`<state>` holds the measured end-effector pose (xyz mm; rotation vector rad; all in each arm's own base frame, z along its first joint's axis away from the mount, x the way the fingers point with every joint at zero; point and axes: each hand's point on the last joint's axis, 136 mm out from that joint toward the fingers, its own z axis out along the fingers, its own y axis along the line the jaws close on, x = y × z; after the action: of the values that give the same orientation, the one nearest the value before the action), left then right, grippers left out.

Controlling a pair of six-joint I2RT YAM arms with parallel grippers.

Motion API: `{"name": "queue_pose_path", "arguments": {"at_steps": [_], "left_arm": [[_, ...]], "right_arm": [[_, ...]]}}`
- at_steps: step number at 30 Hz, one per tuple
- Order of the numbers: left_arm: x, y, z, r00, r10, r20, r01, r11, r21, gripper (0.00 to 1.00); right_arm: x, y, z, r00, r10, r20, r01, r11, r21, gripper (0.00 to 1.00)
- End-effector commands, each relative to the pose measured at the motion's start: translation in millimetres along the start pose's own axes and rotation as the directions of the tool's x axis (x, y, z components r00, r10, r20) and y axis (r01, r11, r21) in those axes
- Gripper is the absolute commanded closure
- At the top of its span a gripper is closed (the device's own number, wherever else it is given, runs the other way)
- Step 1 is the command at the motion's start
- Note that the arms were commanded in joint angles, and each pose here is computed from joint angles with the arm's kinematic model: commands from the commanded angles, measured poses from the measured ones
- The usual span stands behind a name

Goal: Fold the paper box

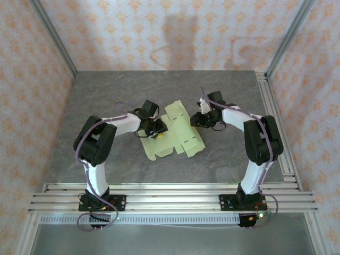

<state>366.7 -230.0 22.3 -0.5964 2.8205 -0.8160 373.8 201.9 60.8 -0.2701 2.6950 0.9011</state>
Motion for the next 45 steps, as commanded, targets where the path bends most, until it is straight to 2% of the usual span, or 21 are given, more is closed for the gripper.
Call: {"name": "queue_pose_path", "arguments": {"at_steps": [1, 3, 14, 16, 21, 24, 27, 31, 37, 45], "left_arm": [[17, 42, 15, 0.998, -0.028, -0.058, 0.019, 0.988, -0.153, 0.69], [17, 42, 15, 0.998, -0.028, -0.057, 0.019, 0.988, -0.152, 0.69], [17, 43, 15, 0.998, -0.028, -0.058, 0.019, 0.988, -0.151, 0.69], [18, 43, 15, 0.998, -0.026, -0.061, 0.017, 0.988, -0.153, 0.69], [18, 42, 11, 0.998, -0.020, -0.056, 0.011, 0.988, -0.153, 0.69], [17, 40, 10, 0.998, -0.016, -0.053, 0.008, 0.989, -0.151, 0.69], [17, 40, 11, 0.998, -0.016, -0.054, 0.007, 0.989, -0.149, 0.69], [17, 40, 11, 0.998, -0.015, -0.054, 0.006, 0.989, -0.150, 0.69], [16, 39, 10, 0.999, -0.013, -0.053, 0.005, 0.989, -0.146, 0.69], [16, 40, 12, 0.998, -0.026, -0.052, 0.018, 0.989, -0.147, 0.69]], "right_arm": [[5, -2, 10, 0.999, -0.018, -0.046, 0.019, 1.000, 0.010, 0.64], [8, -4, 15, 0.998, -0.011, -0.060, 0.011, 1.000, 0.014, 0.65], [6, 0, 13, 0.999, -0.016, -0.052, 0.016, 1.000, -0.005, 0.87], [4, -1, 9, 0.999, -0.021, -0.043, 0.021, 1.000, 0.010, 0.83], [-11, -3, -12, 0.998, -0.025, 0.052, 0.022, 0.998, 0.059, 0.57], [-21, -3, -25, 0.991, -0.060, 0.115, 0.048, 0.993, 0.108, 0.46], [-29, -4, -35, 0.980, -0.096, 0.175, 0.071, 0.987, 0.146, 0.41], [-28, 5, -40, 0.964, -0.185, 0.190, 0.156, 0.975, 0.161, 0.34], [-17, -5, -28, 0.962, -0.240, 0.132, 0.207, 0.953, 0.223, 0.35], [-8, -5, -20, 0.964, -0.257, 0.075, 0.232, 0.942, 0.240, 0.50]]}}
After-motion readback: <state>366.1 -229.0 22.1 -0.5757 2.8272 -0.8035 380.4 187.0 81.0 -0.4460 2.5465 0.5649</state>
